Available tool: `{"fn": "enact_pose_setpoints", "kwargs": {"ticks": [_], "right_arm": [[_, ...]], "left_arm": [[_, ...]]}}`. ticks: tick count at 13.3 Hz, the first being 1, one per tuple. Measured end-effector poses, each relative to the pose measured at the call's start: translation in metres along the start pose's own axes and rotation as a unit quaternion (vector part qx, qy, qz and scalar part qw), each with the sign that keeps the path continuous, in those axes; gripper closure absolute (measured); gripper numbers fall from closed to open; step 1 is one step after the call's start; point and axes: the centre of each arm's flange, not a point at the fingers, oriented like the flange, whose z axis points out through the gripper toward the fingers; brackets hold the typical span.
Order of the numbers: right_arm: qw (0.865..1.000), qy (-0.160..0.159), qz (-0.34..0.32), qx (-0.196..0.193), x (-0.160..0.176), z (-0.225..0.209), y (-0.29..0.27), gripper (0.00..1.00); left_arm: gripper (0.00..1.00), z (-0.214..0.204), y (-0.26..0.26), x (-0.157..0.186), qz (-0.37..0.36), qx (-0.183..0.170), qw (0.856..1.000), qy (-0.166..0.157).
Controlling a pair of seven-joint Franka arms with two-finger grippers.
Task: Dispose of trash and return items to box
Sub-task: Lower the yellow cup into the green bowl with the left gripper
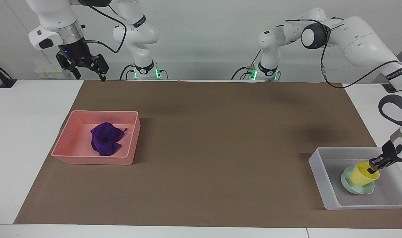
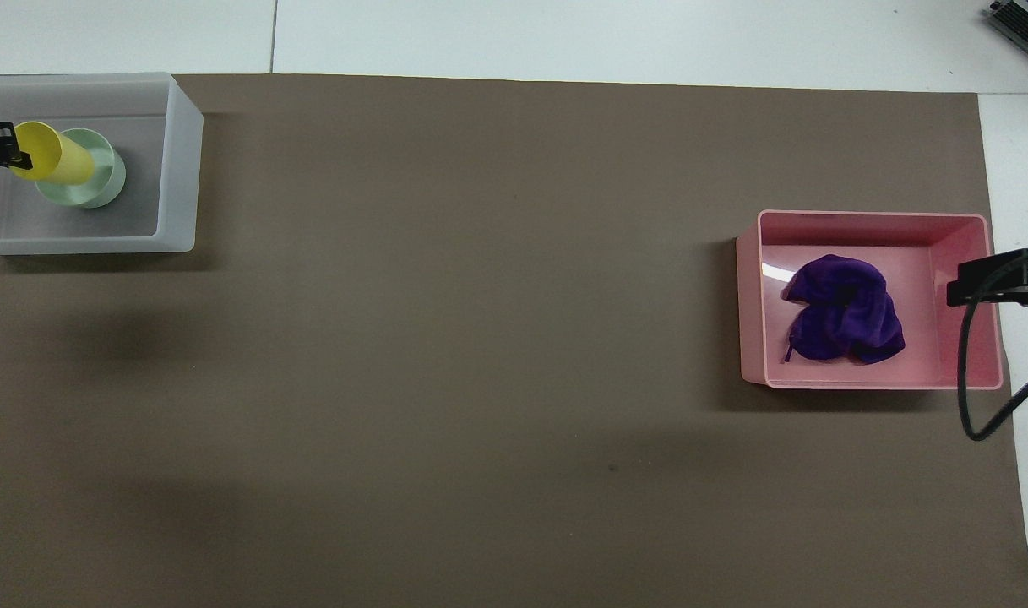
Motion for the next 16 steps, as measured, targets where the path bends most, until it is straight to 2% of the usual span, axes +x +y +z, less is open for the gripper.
{"fn": "enact_pose_setpoints", "kwargs": {"ticks": [4, 11, 12, 14, 16], "right_arm": [[1.000, 0.000, 0.000, 0.000, 0.000, 0.000, 0.000, 0.00], [1.000, 0.000, 0.000, 0.000, 0.000, 0.000, 0.000, 0.00], [1.000, 0.000, 0.000, 0.000, 0.000, 0.000, 0.000, 0.00], [1.000, 0.000, 0.000, 0.000, 0.000, 0.000, 0.000, 0.00], [1.000, 0.000, 0.000, 0.000, 0.000, 0.000, 0.000, 0.00]], "left_arm": [[0.97, 0.005, 0.000, 0.001, 0.000, 0.000, 1.000, 0.013], [0.97, 0.017, 0.001, -0.007, -0.001, 0.000, 1.000, 0.001], [0.90, 0.018, 0.000, -0.008, -0.001, 0.000, 1.000, -0.001], [0.70, 0.018, 0.001, -0.009, -0.001, 0.000, 1.000, -0.002], [0.44, 0.017, 0.001, -0.010, -0.001, 0.000, 1.000, -0.003]]}}
